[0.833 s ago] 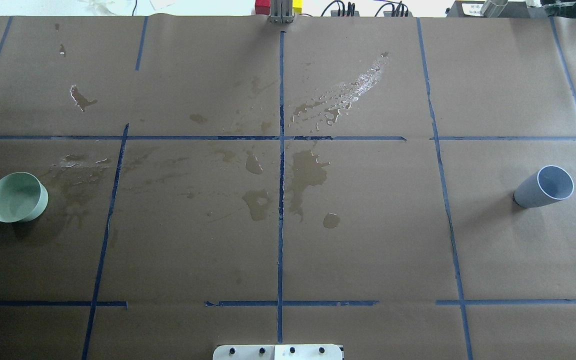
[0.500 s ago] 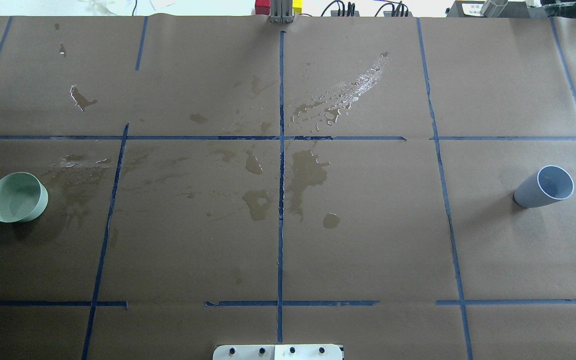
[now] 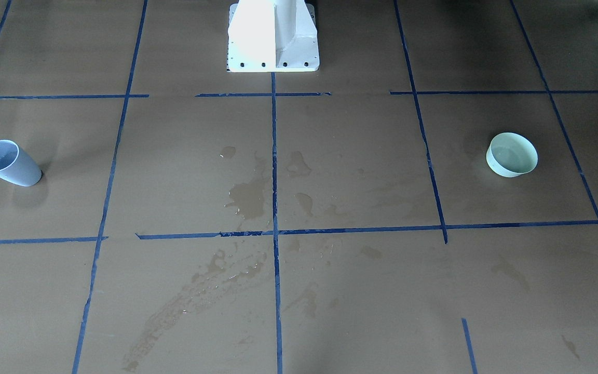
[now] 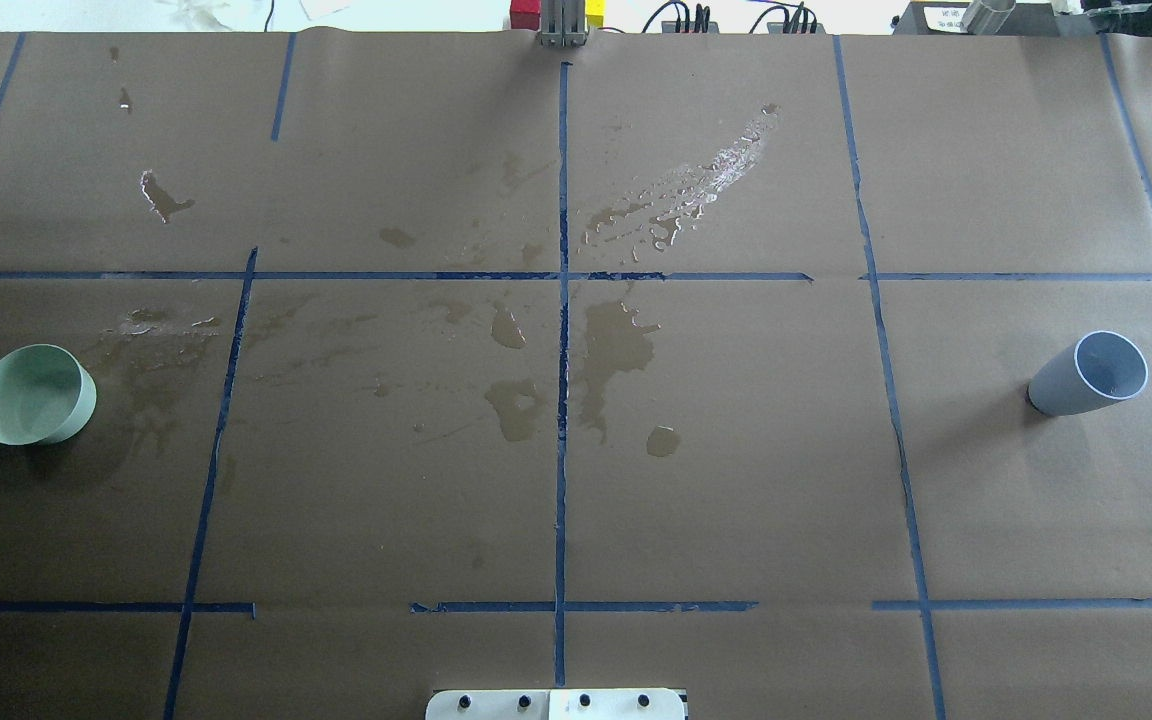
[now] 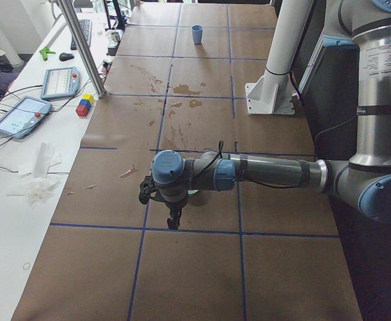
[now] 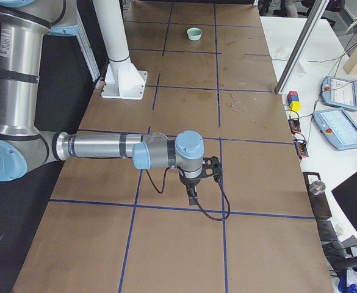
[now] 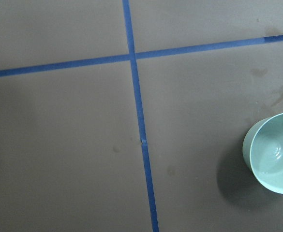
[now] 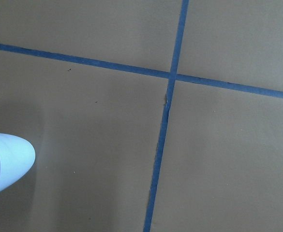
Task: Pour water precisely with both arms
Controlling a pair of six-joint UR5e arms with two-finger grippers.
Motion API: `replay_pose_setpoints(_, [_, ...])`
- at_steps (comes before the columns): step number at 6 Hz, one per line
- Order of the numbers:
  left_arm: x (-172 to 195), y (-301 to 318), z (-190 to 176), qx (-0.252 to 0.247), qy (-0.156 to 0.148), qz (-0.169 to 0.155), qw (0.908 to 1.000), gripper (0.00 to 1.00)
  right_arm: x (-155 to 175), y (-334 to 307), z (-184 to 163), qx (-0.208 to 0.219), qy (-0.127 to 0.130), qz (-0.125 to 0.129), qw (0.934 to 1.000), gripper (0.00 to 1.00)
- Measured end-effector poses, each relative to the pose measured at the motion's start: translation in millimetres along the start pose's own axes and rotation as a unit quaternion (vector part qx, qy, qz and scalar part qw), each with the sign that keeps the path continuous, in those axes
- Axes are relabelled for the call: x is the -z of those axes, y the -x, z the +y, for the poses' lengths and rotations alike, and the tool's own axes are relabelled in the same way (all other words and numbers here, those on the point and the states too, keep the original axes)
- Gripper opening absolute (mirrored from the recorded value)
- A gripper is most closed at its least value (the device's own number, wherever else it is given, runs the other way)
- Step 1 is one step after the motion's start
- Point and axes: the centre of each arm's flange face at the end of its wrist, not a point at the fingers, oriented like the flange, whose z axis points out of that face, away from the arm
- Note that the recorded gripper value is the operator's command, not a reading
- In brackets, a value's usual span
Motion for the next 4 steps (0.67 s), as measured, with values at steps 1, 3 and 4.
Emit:
replay_pose_setpoints(1, [5.7,-5.8,-15.7,-0.017,-0.014,-0.002,0.9998,1.0,-3.2,-0.5,0.2,-0.004,0.003,-0.014,0.9999,1.0])
replay_pose_setpoints(3, [14.5,-16.3,-40.0,-0.044,-0.034,0.0,0.9984,1.0,-6.4,-1.9,-2.7,-0.006,0.005,-0.023,0.9997,1.0])
replay_pose_setpoints(4, [8.7,-30.8,-45.9,-0.058,-0.04,0.002,0.9975,1.0,-3.5,2.1,-7.9,-0.001,0.001,-0.024,0.9997,1.0])
